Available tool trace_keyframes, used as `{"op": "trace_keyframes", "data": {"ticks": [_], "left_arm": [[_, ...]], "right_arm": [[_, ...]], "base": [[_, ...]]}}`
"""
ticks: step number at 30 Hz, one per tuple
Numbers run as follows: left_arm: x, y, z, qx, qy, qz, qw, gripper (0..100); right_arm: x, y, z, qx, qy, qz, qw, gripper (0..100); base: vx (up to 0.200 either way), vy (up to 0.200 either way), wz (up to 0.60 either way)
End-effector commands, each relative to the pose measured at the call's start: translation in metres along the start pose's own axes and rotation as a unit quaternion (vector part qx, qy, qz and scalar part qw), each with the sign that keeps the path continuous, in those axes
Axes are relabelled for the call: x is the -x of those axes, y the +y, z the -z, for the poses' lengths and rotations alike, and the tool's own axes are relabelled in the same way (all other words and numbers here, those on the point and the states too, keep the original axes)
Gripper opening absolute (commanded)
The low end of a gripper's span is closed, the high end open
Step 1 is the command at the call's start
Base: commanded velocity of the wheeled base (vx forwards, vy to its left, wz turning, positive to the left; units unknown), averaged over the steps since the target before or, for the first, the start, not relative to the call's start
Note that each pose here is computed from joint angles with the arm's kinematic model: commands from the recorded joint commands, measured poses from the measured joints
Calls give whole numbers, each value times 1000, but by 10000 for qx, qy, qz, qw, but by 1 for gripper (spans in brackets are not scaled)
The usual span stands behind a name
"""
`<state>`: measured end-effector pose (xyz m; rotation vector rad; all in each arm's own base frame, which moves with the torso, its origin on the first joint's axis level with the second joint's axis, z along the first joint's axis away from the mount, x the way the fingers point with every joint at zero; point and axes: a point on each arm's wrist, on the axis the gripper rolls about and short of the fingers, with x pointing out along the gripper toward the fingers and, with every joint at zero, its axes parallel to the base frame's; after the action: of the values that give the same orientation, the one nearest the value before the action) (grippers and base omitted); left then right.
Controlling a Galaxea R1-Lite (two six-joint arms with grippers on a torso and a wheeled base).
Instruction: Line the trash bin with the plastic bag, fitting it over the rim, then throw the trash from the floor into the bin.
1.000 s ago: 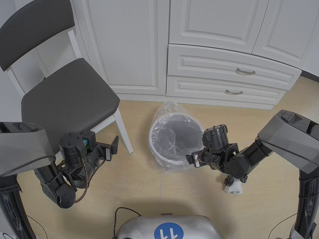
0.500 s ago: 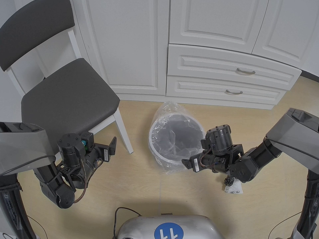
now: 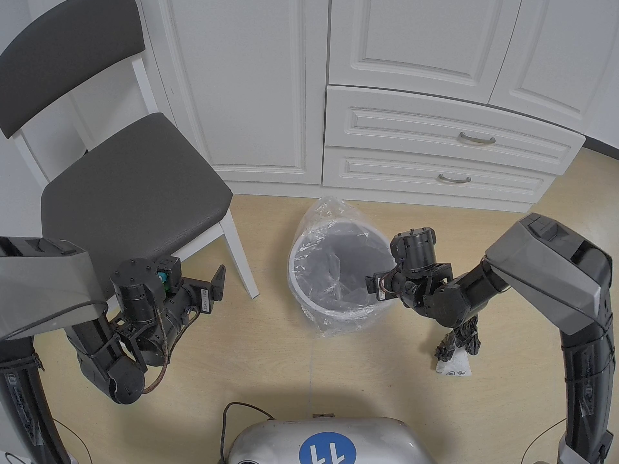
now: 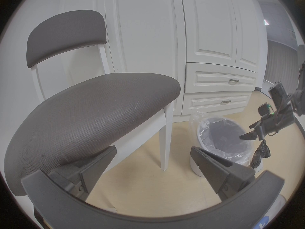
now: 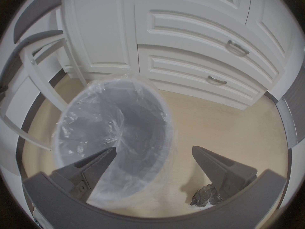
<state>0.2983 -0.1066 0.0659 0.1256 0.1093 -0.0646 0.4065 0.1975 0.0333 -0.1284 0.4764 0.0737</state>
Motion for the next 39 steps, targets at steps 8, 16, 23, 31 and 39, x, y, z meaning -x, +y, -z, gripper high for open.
{"op": "trace_keyframes", "data": {"ticks": [8, 16, 23, 31, 39], "left_arm": [[-2, -1, 2, 62, 13, 1, 10000, 100], [-1, 0, 2, 134, 29, -13, 9999, 100], [1, 1, 1, 134, 29, -13, 9999, 100], [3, 1, 3, 126, 80, -9, 9999, 100], [4, 2, 2, 161, 65, -11, 9998, 100]], "right_arm": [[-36, -4, 19, -172, 485, 392, 9979, 100], [7, 2, 14, -30, 654, -172, 9977, 100], [38, 15, 17, 187, 754, -505, 9957, 100], [51, 15, 29, 459, 961, -731, 9916, 100], [50, 15, 36, 535, 1079, -719, 9901, 100]], "base": [[0, 0, 0], [0, 0, 0], [0, 0, 0], [0, 0, 0], [0, 0, 0]]}}
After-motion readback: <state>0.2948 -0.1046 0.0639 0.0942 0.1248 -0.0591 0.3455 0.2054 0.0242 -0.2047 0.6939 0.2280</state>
